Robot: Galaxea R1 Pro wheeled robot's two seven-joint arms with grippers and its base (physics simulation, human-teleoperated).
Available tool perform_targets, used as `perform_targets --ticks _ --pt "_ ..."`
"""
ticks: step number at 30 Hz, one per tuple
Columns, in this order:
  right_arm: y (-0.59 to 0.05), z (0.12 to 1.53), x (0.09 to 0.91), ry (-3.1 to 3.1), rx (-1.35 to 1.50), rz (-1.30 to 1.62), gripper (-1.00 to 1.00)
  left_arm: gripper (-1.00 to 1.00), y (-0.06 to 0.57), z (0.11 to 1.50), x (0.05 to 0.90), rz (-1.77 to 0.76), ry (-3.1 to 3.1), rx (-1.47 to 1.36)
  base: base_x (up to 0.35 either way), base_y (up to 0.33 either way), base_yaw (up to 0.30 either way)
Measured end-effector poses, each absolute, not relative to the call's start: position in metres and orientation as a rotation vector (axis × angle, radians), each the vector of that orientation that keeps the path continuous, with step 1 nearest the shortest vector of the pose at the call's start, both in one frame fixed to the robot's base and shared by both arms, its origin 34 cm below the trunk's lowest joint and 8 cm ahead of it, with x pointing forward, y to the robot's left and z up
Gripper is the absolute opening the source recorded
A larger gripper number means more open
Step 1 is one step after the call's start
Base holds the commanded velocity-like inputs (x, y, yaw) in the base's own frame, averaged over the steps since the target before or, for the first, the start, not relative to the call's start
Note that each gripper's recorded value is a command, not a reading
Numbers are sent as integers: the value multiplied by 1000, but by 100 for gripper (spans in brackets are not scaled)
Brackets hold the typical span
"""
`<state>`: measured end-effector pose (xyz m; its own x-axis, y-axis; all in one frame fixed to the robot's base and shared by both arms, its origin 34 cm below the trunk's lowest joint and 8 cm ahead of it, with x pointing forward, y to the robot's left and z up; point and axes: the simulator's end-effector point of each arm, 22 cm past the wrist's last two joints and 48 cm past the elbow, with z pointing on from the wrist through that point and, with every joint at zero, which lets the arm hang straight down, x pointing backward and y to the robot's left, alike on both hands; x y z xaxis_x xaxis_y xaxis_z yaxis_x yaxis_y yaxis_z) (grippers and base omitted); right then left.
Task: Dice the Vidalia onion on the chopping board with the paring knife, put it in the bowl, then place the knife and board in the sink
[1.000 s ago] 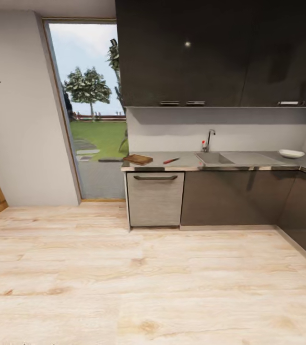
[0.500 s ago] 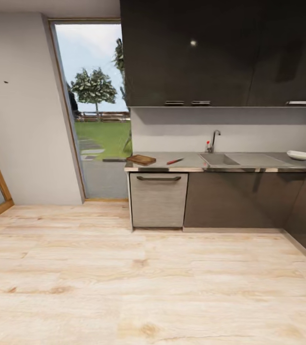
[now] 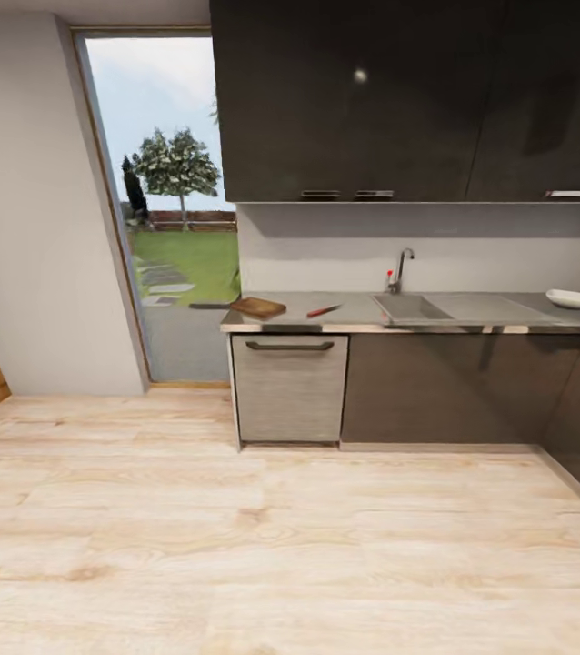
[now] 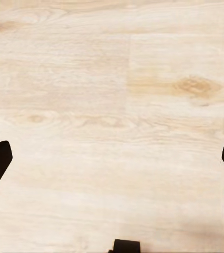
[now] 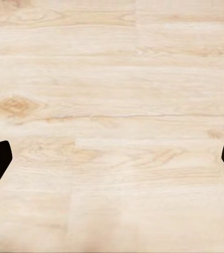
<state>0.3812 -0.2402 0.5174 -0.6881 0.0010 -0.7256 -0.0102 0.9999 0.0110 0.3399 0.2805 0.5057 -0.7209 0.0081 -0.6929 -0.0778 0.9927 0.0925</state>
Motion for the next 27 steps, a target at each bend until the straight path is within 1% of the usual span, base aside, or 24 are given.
perform_targets --ticks 27 --pt "-240 517 381 2330 -9 18 100 100 281 506 340 147 2372 -48 269 -4 0"
